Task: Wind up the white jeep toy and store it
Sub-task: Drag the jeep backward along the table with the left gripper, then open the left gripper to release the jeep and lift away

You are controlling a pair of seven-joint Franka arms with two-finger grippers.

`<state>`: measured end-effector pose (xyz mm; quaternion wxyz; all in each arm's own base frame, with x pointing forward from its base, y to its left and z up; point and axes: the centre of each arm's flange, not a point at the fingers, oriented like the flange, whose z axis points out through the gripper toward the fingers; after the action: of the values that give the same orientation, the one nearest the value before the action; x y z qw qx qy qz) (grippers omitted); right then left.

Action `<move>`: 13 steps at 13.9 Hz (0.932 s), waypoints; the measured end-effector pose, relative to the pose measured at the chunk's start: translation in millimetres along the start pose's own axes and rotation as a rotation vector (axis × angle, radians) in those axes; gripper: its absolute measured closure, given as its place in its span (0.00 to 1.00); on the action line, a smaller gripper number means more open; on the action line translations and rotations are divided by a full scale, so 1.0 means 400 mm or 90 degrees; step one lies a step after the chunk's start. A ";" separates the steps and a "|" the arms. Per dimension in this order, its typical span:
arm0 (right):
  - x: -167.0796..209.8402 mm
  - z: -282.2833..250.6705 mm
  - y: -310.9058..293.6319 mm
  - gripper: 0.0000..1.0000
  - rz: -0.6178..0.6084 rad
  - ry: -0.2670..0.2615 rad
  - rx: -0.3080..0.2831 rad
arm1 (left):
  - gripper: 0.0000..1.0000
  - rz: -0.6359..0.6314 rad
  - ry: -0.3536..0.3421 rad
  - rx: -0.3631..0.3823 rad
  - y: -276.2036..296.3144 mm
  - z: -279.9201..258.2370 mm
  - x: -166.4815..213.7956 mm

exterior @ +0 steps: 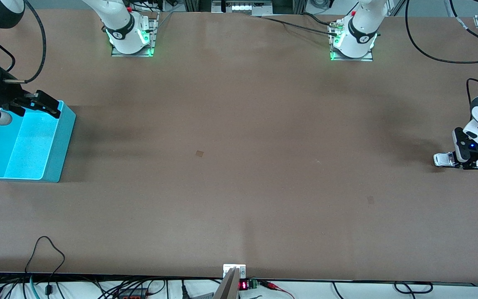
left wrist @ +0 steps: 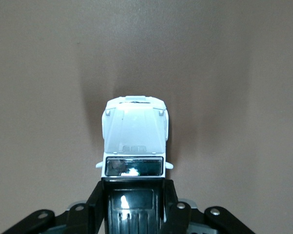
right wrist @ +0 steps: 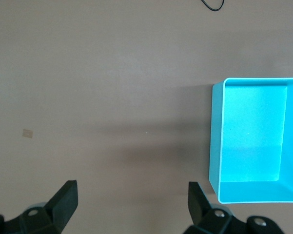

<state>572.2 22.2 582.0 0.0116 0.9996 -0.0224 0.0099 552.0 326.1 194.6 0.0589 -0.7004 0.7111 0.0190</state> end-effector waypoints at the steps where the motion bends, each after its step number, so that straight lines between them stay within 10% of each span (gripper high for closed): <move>1: 0.000 0.000 0.000 0.00 0.000 0.000 0.000 | 0.46 0.006 0.002 -0.004 0.004 0.010 0.002; 6: 0.000 0.001 0.000 0.00 0.000 0.000 0.000 | 0.00 0.019 0.020 -0.036 0.011 0.058 0.009; 13: 0.000 0.001 0.000 0.00 0.000 0.000 0.000 | 0.00 -0.010 0.034 -0.073 -0.036 -0.195 0.035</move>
<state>572.4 22.0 581.6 0.0116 0.9996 -0.0222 0.0095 561.9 303.5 271.4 -0.0002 -0.7085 0.7046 0.0404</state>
